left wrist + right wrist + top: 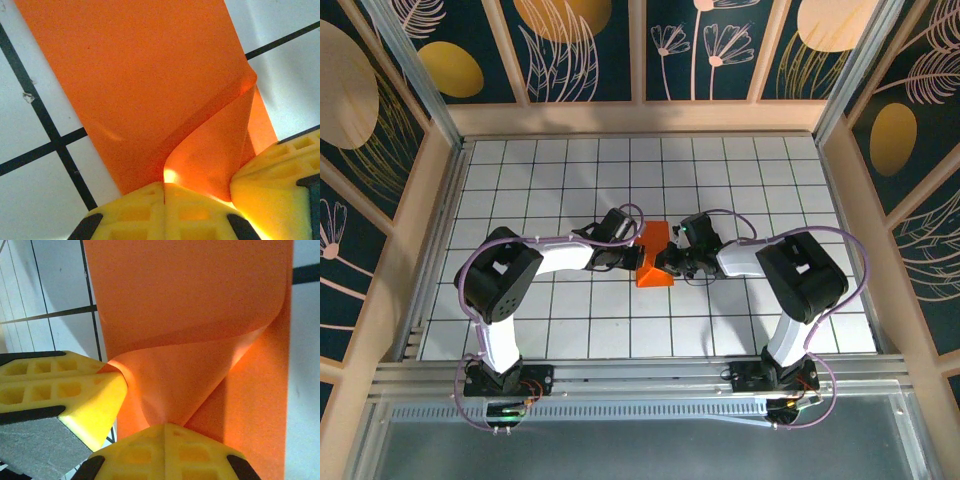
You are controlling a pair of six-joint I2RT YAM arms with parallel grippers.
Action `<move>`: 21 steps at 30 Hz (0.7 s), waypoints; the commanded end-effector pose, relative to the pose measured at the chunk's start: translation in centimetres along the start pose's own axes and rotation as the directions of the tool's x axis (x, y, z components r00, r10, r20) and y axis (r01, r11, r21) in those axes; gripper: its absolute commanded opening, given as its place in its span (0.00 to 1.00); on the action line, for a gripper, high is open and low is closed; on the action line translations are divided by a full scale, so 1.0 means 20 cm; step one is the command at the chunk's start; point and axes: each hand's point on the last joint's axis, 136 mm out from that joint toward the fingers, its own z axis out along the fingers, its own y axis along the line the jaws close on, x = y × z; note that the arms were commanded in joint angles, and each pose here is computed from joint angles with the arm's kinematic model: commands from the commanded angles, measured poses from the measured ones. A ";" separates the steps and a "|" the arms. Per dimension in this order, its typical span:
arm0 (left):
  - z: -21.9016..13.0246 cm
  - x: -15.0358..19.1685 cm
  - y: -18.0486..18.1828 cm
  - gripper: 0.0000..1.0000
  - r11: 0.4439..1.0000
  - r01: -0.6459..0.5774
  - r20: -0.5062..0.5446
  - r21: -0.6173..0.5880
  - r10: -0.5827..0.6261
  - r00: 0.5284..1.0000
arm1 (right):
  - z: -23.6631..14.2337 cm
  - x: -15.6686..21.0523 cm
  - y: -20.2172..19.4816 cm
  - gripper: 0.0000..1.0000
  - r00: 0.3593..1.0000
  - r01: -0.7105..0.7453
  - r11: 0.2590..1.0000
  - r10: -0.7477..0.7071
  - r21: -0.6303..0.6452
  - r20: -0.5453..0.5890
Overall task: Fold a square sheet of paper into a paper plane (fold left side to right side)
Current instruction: Fold the triangle a second time at the center of the table.
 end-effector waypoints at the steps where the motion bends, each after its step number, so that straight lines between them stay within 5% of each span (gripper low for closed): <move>1: 0.05 0.07 0.10 0.00 0.998 0.003 -0.055 -0.063 -0.007 0.998 | 0.02 0.00 -0.04 0.00 1.000 0.010 0.999 -0.010 0.048 -0.003; 11: 0.03 0.05 0.08 0.01 0.998 0.010 -0.039 -0.058 -0.012 0.999 | 0.03 0.02 -0.09 0.00 1.000 -0.003 0.996 0.005 0.088 -0.015; 21: -0.12 -0.16 0.01 0.25 0.997 0.020 0.080 -0.069 -0.015 0.997 | 0.04 0.05 -0.13 0.00 0.999 -0.017 0.994 0.020 0.112 -0.030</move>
